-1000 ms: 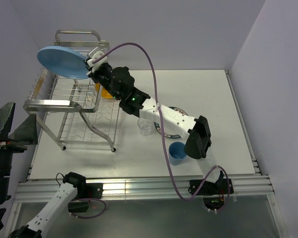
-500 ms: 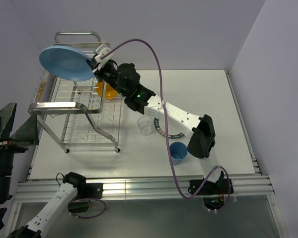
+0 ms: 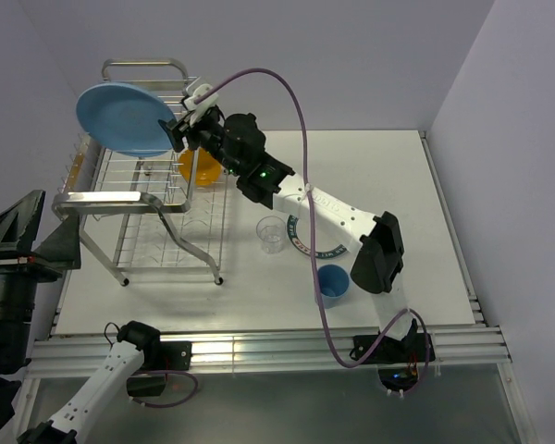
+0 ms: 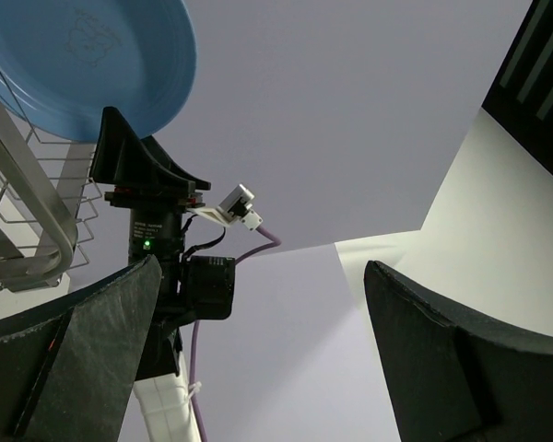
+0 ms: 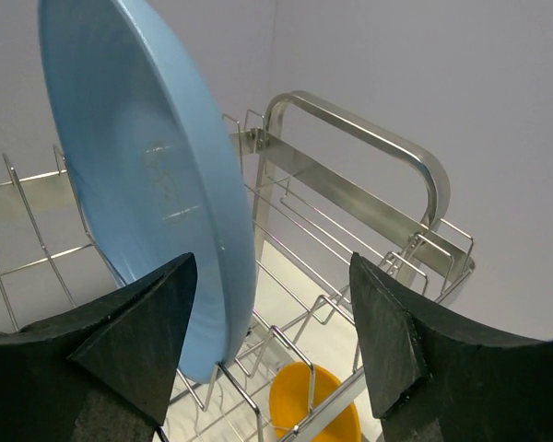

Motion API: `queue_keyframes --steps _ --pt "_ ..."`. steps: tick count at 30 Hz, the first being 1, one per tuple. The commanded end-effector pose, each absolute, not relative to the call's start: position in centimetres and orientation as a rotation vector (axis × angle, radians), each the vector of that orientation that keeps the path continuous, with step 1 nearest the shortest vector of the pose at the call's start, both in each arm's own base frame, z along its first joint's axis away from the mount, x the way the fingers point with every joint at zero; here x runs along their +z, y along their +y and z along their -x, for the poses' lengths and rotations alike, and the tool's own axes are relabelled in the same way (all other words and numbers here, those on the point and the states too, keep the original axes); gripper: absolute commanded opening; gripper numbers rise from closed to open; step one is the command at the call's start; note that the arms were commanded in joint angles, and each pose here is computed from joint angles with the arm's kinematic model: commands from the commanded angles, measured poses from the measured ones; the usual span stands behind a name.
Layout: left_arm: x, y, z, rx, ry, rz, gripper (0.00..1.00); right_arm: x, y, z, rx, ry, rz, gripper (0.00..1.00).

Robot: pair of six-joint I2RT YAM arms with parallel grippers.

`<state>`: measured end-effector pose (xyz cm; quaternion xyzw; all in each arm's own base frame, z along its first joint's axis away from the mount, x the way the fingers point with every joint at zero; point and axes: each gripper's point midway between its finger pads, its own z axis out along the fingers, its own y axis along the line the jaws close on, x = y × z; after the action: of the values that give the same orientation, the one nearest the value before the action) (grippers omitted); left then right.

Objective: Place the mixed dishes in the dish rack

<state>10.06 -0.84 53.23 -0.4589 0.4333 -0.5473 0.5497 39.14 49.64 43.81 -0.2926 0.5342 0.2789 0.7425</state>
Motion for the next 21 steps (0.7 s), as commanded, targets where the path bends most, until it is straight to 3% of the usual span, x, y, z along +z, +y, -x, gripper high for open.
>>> queue_keyframes --steps 1,14,21 --pt "53.7 -0.8 -9.8 -1.317 1.006 1.074 0.99 47.4 49.0 -36.0 0.692 1.098 0.657 0.75" --pt "50.7 -1.6 -10.9 -1.246 1.120 1.090 0.99 49.3 47.6 -32.5 0.788 1.057 0.723 0.91" --pt "49.4 -2.2 -11.2 -1.259 1.155 1.108 0.99 49.2 47.0 -33.9 0.708 1.107 0.693 0.96"
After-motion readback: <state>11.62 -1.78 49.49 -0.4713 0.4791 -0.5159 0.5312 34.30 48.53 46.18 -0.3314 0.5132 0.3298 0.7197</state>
